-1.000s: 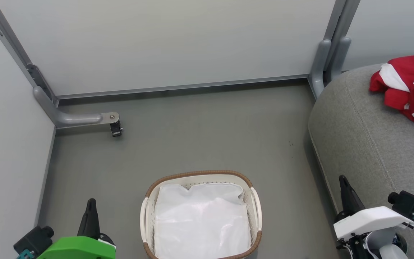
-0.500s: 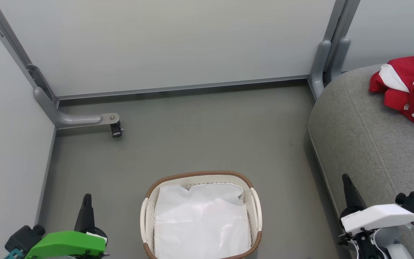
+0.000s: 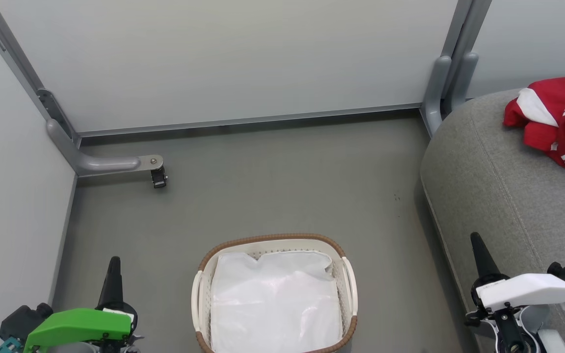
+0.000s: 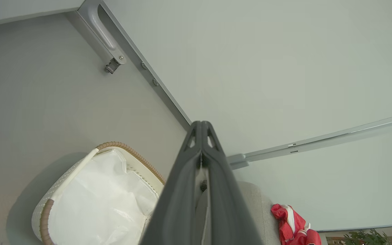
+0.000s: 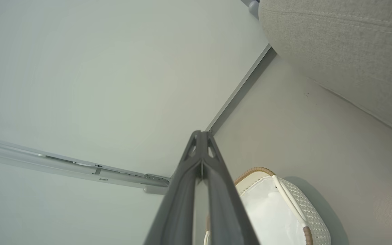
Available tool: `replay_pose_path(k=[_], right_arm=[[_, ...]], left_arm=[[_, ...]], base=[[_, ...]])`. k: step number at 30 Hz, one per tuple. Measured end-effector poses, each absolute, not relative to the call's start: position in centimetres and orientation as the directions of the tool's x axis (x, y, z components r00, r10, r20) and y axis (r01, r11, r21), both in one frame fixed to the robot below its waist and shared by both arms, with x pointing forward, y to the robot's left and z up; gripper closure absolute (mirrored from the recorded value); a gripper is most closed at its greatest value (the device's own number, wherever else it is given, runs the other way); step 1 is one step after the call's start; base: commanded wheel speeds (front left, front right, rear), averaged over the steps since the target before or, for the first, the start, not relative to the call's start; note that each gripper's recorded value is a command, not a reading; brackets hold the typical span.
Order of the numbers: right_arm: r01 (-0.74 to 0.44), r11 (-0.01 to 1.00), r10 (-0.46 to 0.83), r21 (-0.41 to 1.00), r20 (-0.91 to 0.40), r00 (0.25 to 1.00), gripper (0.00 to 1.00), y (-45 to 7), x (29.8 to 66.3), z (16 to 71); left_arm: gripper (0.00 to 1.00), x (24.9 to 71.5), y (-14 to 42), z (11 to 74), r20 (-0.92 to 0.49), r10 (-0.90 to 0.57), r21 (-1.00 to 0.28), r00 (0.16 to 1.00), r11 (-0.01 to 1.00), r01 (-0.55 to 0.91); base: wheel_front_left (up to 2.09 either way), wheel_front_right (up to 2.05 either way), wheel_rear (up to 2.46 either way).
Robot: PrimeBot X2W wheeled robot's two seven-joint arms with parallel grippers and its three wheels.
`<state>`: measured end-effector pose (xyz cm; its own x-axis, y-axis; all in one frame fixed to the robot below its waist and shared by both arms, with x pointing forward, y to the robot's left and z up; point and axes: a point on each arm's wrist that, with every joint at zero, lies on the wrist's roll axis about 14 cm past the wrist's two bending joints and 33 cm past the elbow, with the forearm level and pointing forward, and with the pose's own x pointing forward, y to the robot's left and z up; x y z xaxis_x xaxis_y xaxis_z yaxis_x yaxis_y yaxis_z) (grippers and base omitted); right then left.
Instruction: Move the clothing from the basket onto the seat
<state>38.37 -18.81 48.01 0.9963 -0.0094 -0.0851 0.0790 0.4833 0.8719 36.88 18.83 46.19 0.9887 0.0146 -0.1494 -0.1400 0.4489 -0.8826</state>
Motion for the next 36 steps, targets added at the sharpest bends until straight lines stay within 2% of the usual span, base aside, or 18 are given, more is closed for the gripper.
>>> replay_pose_path(k=[36], right_arm=[[0.055,0.183,-0.005,0.982,-0.055,0.998,1.00,-19.5,38.5,49.2]], left_arm=[[1.00,38.0,19.6,48.4,-0.083,0.007,-0.982,0.997,0.171,-0.083]], base=[[0.00,0.00,0.00]])
